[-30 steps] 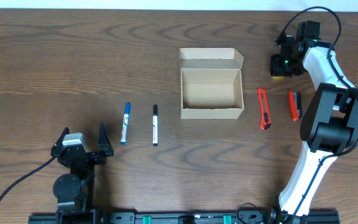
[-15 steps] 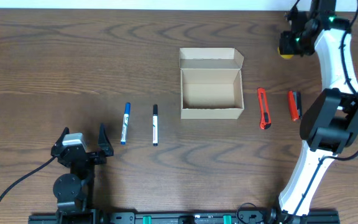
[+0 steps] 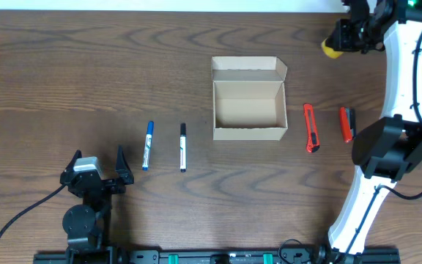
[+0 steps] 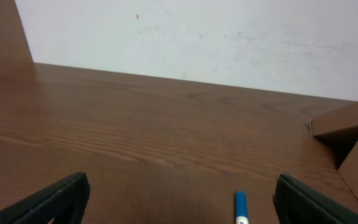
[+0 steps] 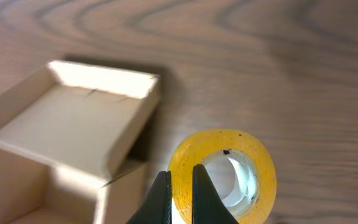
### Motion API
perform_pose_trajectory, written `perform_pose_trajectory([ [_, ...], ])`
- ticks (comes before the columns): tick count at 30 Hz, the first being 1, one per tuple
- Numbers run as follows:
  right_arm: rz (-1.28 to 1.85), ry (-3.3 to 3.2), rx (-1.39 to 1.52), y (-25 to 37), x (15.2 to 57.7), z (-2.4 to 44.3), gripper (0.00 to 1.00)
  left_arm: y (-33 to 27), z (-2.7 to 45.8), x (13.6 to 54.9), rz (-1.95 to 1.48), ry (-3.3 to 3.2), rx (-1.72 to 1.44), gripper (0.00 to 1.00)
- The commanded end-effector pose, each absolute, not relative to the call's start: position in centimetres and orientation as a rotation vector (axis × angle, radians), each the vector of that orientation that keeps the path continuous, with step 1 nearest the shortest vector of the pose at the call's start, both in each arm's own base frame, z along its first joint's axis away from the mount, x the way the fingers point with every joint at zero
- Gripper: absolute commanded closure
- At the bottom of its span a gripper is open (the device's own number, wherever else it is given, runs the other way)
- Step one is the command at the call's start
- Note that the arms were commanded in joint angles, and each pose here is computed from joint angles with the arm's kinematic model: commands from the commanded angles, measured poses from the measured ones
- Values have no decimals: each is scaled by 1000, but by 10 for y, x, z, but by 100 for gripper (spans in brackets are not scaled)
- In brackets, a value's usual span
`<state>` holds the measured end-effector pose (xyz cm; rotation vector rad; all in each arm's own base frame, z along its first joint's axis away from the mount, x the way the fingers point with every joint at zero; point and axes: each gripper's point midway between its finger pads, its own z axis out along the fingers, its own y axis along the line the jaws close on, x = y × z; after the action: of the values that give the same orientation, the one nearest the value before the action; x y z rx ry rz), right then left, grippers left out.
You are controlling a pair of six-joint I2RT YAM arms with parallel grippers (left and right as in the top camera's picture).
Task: Pack container
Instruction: 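Carry the tape roll into the box and release it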
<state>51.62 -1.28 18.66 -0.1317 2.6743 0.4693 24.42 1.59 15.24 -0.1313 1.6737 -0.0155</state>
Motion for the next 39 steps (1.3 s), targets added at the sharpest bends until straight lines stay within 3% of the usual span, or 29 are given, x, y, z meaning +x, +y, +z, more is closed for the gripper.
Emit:
perform_pose_trajectory([
  [1, 584, 2635, -227, 31, 511, 208, 99, 19, 135, 243, 1, 1724, -148, 5],
  [7, 629, 2643, -434, 96, 483, 228, 99, 19, 136, 243, 1, 1724, -148, 5],
  [19, 471, 2749, -757, 195, 430, 212, 99, 19, 135, 243, 1, 1724, -148, 5],
  [32, 482, 2866, -809, 202, 405, 187, 98, 19, 135, 243, 1, 1724, -148, 5],
  [39, 430, 2940, -818, 200, 401, 149, 99, 19, 135, 243, 1, 1724, -148, 5],
])
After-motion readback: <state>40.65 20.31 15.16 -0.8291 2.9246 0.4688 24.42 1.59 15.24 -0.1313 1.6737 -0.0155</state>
